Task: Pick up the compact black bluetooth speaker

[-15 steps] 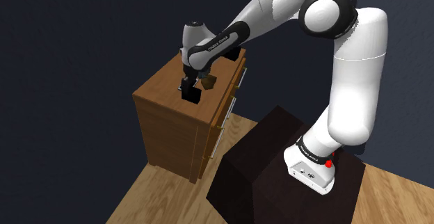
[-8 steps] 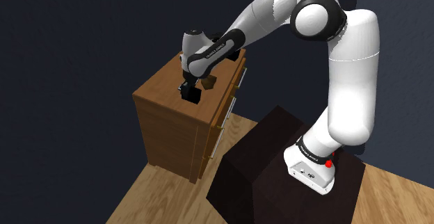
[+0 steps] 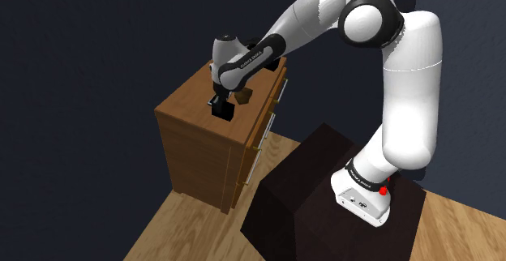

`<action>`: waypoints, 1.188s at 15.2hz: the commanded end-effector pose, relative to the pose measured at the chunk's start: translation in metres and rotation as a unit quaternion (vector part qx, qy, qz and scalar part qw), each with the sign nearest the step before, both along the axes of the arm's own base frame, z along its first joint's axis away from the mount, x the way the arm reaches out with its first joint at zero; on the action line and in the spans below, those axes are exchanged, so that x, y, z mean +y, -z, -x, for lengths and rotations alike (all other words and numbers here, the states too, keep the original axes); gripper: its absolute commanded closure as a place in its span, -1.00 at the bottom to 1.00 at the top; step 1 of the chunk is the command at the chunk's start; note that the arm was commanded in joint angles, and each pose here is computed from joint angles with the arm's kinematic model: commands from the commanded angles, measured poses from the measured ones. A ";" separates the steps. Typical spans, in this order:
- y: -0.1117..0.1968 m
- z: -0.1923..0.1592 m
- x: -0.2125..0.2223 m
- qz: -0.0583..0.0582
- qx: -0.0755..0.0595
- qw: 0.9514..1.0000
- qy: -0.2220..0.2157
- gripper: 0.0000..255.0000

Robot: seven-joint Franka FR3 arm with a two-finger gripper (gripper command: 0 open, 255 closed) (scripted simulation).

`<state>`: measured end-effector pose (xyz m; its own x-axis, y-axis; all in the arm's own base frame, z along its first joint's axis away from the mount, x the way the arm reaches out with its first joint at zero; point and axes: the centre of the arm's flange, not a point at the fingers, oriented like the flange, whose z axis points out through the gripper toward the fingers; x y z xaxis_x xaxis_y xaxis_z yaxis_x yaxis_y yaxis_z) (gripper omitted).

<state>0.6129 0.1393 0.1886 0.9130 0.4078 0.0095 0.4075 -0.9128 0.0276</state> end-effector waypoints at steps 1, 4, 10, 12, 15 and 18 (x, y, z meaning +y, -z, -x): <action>0.001 0.000 0.000 0.000 0.000 1.000 0.000 1.00; -0.010 0.000 0.000 0.000 0.000 1.000 0.000 1.00; -0.041 0.000 0.000 0.000 0.000 1.000 0.000 1.00; -0.052 0.000 0.000 0.000 0.000 1.000 0.000 1.00; -0.068 0.000 0.000 0.000 0.000 1.000 0.000 1.00; -0.079 0.000 0.000 0.000 0.000 1.000 0.000 1.00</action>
